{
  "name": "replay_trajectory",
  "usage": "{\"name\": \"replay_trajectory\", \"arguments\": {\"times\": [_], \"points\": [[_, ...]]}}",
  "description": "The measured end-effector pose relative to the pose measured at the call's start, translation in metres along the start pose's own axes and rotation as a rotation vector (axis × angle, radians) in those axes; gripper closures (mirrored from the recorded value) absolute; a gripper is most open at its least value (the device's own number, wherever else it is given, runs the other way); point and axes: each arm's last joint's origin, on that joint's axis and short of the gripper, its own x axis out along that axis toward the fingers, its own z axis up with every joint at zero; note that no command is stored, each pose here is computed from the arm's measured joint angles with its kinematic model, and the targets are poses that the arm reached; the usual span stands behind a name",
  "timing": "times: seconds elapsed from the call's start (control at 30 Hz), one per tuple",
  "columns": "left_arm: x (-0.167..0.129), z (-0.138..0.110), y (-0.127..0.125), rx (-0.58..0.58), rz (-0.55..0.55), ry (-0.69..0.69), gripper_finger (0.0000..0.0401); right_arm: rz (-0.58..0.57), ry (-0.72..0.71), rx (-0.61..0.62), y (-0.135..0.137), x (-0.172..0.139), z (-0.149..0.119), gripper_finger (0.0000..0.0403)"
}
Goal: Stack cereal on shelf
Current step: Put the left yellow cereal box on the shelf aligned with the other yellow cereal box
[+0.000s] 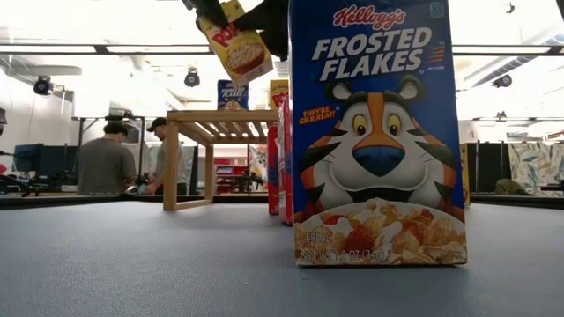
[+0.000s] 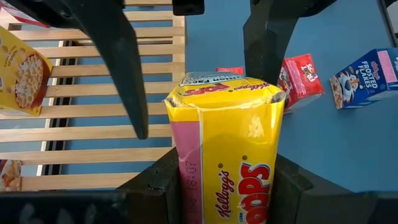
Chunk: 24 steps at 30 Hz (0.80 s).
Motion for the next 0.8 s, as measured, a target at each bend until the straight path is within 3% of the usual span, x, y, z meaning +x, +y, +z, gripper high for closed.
{"name": "replay_trajectory", "arguments": {"times": [0.4, 0.63, 0.8], "points": [[0.0001, 0.0000, 0.0003, 0.000, 0.006, 0.001, 0.0264, 0.012, 0.043, 0.003, 0.0012, -0.0010, -0.0037, 0.0209], [0.0006, 0.0011, -0.0025, 0.009, -0.001, -0.003, 0.0257, 0.016, 0.057, 0.002, 0.0017, -0.0013, -0.0048, 0.0237], [0.0007, 0.0027, -0.0017, 0.009, 0.024, -0.013, 0.0218, 0.008, 0.073, -0.018, 0.0019, -0.0045, -0.0040, 0.0245]]}}
